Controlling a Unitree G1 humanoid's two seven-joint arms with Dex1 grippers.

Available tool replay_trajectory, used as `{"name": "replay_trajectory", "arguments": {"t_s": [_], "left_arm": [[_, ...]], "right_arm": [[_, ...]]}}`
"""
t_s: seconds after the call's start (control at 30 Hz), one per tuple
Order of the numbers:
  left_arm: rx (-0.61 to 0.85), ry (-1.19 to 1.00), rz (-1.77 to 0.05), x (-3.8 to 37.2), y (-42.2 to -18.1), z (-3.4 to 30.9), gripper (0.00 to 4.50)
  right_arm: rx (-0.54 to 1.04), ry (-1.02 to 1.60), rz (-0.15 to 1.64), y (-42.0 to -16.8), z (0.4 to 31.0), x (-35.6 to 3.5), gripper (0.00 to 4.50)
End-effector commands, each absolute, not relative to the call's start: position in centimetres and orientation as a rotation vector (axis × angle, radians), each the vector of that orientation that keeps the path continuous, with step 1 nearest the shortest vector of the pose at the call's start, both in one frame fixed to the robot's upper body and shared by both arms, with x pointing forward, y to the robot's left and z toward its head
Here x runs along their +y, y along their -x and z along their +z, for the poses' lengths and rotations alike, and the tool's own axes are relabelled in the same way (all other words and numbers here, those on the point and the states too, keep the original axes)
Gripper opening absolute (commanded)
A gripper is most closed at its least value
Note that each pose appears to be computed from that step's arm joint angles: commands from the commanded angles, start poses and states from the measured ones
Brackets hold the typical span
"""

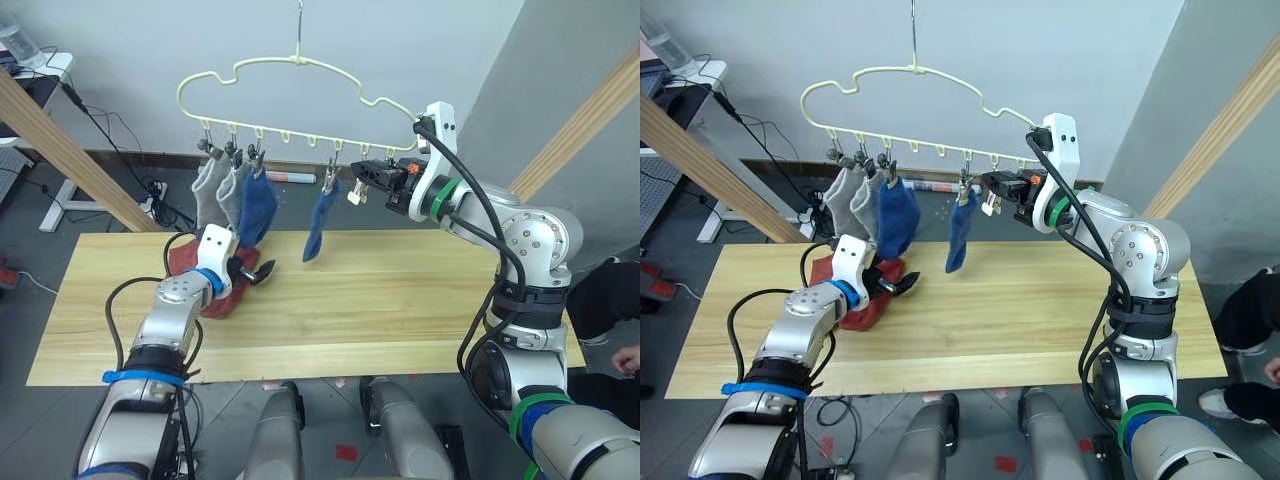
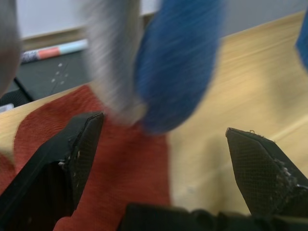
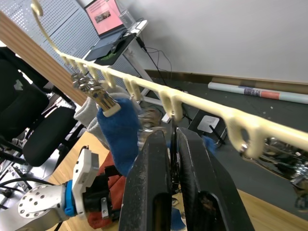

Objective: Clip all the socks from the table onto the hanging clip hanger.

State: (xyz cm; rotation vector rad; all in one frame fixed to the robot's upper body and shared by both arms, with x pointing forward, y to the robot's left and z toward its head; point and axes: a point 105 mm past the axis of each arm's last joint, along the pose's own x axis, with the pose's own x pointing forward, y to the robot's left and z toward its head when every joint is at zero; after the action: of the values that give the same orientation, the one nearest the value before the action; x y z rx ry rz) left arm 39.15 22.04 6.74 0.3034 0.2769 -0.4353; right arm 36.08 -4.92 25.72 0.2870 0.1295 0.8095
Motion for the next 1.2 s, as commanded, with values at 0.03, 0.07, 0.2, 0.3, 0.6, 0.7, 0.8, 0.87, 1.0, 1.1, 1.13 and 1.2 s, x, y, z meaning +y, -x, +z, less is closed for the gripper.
{"name": "replay_trajectory", "arguments": {"t_s": [0.03,0.07,0.2,0.3,0.6,0.7,0.8,0.87,1.0,1.1,1.13,1.2], "left_arm": [[0.348,-0.276,-0.407,23.1,-39.2,5.7,4.5],[0.382,-0.259,-0.397,23.5,-39.1,5.2,4.5],[0.44,-0.206,-0.415,23.6,-38.8,4.5,4.32],[0.444,-0.176,-0.436,23.3,-38.7,4.5,3.63],[0.434,-0.181,-0.502,22.3,-37.6,4.7,1.17],[0.428,-0.173,-0.522,22.1,-37.2,5.0,0.34],[0.417,-0.171,-0.579,21.1,-36.5,5.5,0.02],[0.407,-0.171,-0.617,20.5,-36.1,5.8,0.02],[0.262,-0.155,-0.879,15.6,-32.9,9.6,0.02],[0.094,-0.247,-1.014,12.6,-31.0,13.3,0.02],[0.071,-0.263,-1.012,12.5,-30.9,13.8,0.02],[-0.054,-0.296,-1.043,11.0,-30.9,16.0,0.02]], "right_arm": [[0.068,-0.287,0.821,-35.8,27.3,-4.7,0.0],[0.066,-0.284,0.818,-35.7,27.3,-4.8,0.0],[0.062,-0.285,0.807,-35.8,27.4,-4.8,0.0],[0.059,-0.283,0.804,-35.8,27.5,-4.9,0.0],[0.065,-0.288,0.789,-36.1,27.2,-5.2,0.0],[0.069,-0.291,0.787,-36.3,27.0,-5.3,0.0],[0.073,-0.291,0.782,-36.4,26.8,-5.5,0.0],[0.077,-0.293,0.778,-36.5,26.6,-5.6,0.0],[0.106,-0.328,0.758,-36.9,26.3,-6.3,0.0],[0.144,-0.37,0.753,-37.1,26.2,-6.7,0.0],[0.151,-0.379,0.75,-37.1,26.2,-6.7,0.0],[0.173,-0.415,0.748,-37.1,26.2,-6.8,0.0]]}}
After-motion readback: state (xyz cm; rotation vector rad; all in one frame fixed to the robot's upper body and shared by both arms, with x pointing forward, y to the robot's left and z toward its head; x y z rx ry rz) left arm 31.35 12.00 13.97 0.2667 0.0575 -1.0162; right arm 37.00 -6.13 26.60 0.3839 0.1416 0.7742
